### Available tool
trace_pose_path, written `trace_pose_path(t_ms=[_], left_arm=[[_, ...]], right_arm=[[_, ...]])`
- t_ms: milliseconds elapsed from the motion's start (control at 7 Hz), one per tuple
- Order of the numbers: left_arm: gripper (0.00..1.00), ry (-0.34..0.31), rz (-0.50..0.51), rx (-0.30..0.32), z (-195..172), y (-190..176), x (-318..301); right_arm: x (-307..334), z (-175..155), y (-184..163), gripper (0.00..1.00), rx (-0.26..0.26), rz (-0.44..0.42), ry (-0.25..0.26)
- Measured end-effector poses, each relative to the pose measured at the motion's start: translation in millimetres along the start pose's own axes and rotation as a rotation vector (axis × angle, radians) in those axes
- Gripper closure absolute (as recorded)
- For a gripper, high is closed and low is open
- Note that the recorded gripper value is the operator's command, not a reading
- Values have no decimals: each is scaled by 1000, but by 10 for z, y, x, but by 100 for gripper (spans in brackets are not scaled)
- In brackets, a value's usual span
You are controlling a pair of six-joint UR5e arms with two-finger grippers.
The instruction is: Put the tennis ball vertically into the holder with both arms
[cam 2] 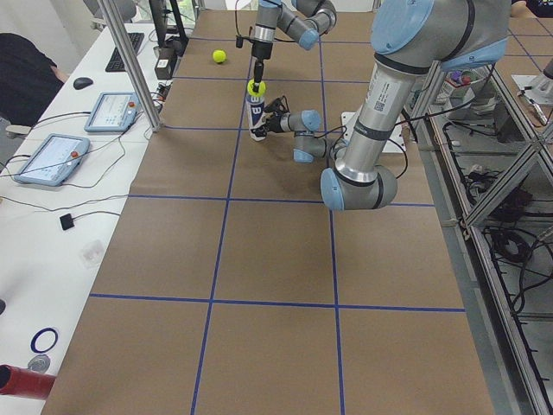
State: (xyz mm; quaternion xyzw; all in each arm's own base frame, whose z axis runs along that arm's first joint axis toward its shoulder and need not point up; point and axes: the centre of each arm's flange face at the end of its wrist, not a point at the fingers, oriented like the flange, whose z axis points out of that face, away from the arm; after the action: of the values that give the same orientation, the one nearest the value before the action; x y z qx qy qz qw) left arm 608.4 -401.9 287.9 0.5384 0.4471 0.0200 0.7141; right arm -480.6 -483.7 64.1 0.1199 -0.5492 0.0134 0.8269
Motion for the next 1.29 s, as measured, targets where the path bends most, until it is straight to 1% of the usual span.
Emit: trace_pose_path(t_ms=[429, 571, 714, 1286], left_arm=[[20, 5, -5, 6, 8, -50, 46], [20, 5, -5, 7, 9, -54, 50], [20, 5, -5, 6, 10, -56, 52], [20, 6, -6, 7, 7, -64, 57]], right_arm=[[-24, 77, -47, 100, 0, 4, 12], [-22, 91, -53, 5, 0, 7, 14], [-18, 98, -54, 1, 0, 8, 15], [-111, -6, -86, 1, 14, 2, -8]])
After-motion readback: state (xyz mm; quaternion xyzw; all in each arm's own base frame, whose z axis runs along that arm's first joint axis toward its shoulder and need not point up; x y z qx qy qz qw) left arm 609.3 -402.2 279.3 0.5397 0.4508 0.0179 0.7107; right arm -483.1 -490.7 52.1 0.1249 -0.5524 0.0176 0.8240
